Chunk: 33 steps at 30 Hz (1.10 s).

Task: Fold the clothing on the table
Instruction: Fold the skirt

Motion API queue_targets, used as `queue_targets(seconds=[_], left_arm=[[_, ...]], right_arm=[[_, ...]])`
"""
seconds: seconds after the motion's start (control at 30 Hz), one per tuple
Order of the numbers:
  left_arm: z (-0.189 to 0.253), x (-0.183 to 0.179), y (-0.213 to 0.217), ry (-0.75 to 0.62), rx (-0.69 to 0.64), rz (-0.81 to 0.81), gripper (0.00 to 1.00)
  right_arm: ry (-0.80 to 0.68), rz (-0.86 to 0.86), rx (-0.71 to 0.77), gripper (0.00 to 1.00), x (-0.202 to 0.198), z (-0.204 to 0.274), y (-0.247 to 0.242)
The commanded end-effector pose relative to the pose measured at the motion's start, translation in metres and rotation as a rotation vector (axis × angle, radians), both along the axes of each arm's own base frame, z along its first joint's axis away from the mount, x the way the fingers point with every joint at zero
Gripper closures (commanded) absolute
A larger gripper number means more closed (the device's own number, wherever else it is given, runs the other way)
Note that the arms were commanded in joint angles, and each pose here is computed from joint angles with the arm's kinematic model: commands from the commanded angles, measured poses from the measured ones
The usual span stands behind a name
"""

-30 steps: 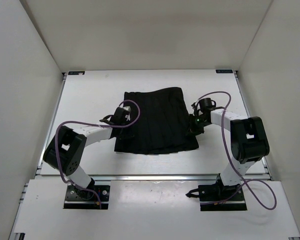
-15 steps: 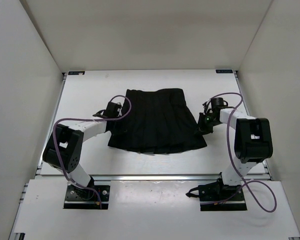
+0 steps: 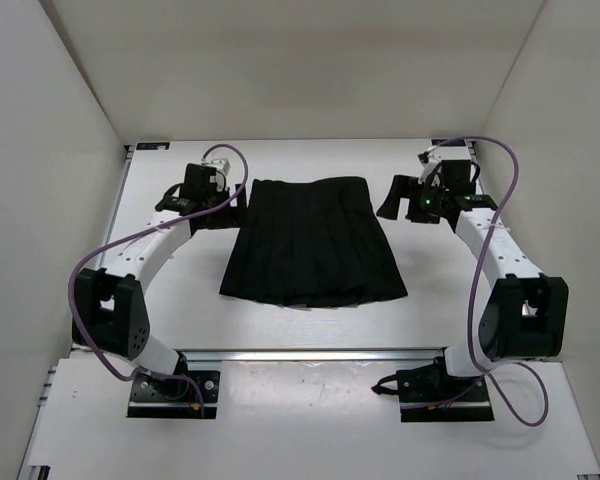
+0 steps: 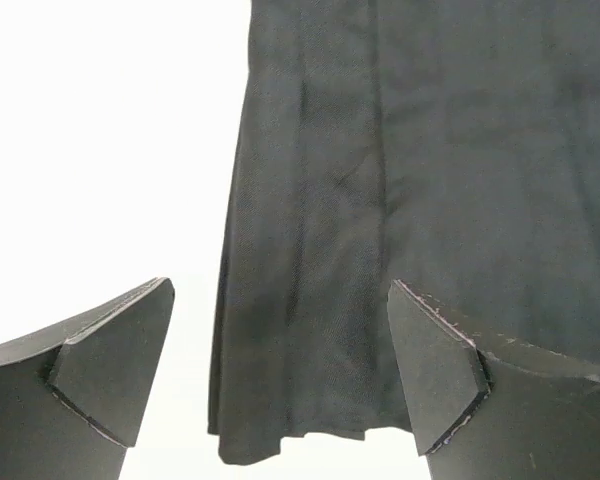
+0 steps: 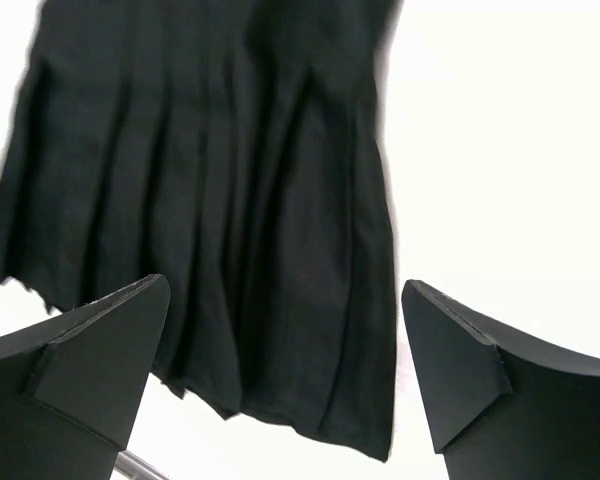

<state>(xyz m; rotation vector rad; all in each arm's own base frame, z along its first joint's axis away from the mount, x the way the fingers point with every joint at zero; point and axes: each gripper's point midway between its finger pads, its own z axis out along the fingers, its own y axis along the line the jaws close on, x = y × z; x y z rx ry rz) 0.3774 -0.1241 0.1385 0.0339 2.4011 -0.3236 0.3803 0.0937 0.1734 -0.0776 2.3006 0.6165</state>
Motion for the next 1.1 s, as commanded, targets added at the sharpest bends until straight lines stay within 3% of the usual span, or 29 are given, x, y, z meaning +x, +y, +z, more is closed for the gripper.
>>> queue_targets(seconds=[0.0, 0.17, 0.23, 0.3, 0.5, 0.73, 0.87, 1.07], left_arm=[[-0.007, -0.014, -0.007, 0.053, 0.019, -0.072, 0.02], [-0.028, -0.03, -0.031, 0.136, -0.018, -0.165, 0.01], [-0.03, -0.032, -0.034, 0.147, 0.0, -0.177, 0.01], [-0.029, -0.032, -0.035, 0.145, 0.023, -0.184, 0.01], [-0.046, -0.058, -0.027, 0.196, 0.013, -0.146, 0.01], [-0.063, -0.074, -0.02, 0.242, -0.033, -0.13, 0.02], [-0.049, -0.047, -0.022, 0.165, -0.038, -0.145, 0.01], [-0.036, 0.03, -0.028, 0.046, -0.143, -0.074, 0.02]], right_arm=[[0.102, 0.003, -0.021, 0.01, -0.014, -0.037, -0.002], [0.133, 0.038, 0.006, 0.0, -0.023, -0.056, 0.011], [0.128, 0.055, 0.019, 0.04, -0.026, -0.057, 0.018], [0.143, 0.019, -0.021, 0.09, -0.024, -0.06, 0.013], [0.268, 0.011, -0.152, 0.06, -0.057, -0.09, 0.006], [0.304, -0.027, -0.044, 0.09, -0.079, -0.102, -0.011], [0.162, -0.009, -0.054, 0.08, -0.042, -0.081, -0.016], [0.067, 0.016, 0.05, 0.13, 0.046, -0.057, -0.011]])
